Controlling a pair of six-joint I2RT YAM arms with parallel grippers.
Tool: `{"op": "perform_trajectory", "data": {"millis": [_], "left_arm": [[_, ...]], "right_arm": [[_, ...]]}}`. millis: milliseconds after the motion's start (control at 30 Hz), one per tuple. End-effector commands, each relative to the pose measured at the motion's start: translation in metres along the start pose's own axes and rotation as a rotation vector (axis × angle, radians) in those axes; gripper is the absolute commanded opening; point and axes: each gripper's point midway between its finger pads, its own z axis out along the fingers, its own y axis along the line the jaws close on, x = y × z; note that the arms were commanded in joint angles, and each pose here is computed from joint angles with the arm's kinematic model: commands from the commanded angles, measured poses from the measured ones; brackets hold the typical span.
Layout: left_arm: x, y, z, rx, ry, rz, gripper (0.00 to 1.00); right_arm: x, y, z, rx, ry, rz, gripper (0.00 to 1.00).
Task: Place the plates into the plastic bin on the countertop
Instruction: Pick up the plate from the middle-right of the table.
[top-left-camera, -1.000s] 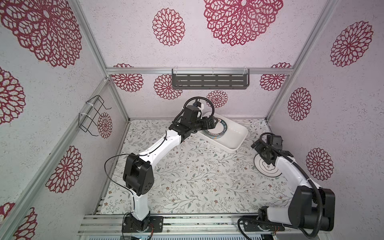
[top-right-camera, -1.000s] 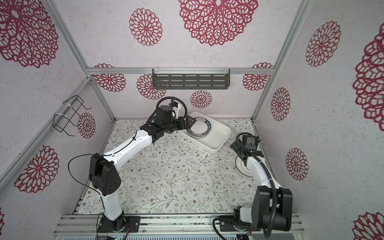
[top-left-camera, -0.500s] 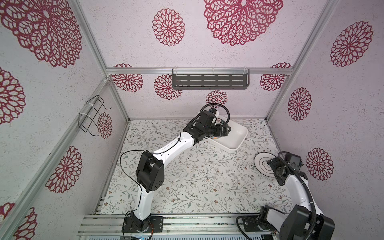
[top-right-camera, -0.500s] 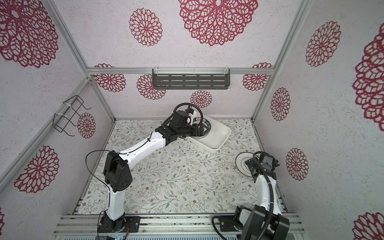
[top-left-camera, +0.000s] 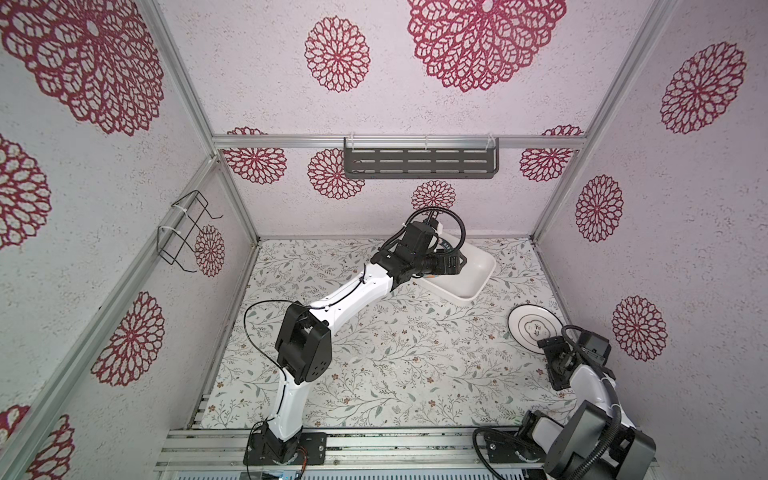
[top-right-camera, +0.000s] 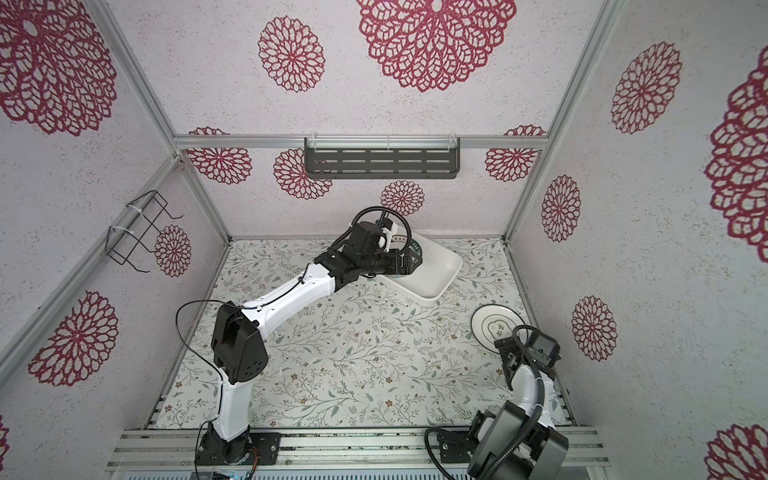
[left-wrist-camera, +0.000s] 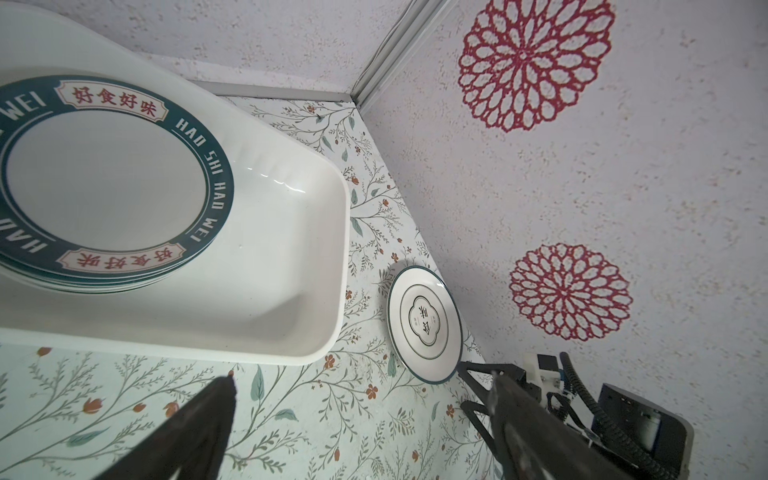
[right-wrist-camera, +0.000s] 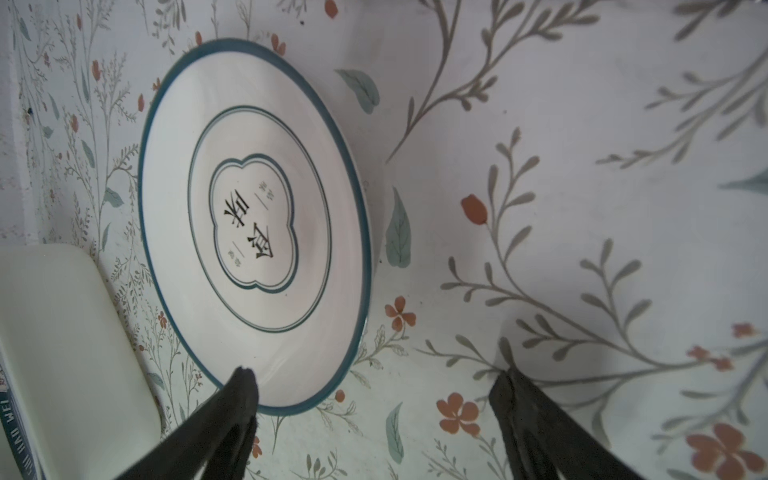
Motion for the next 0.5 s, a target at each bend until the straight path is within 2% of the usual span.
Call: {"op": "perform_trajectory", "data": {"millis": [0, 200, 467], "left_arm": [[-0.001, -0.006, 0.002, 0.006, -0.007, 0.008, 0.97], [0.003, -0.009, 0.002, -0.003, -0.007, 0.010, 0.97], [0.004, -0.008, -0.005, -0.022, -0.017, 0.016, 0.97]], "right_arm": [[-0.004, 0.011, 0.003, -0.081, -0.002, 0.023, 0.90], [-0.008, 0.005, 0.018, -0.094, -0.003, 0.057, 0.81], [0.003, -0.003, 0.038, -0.090, 0.085, 0.120, 0.65]]}}
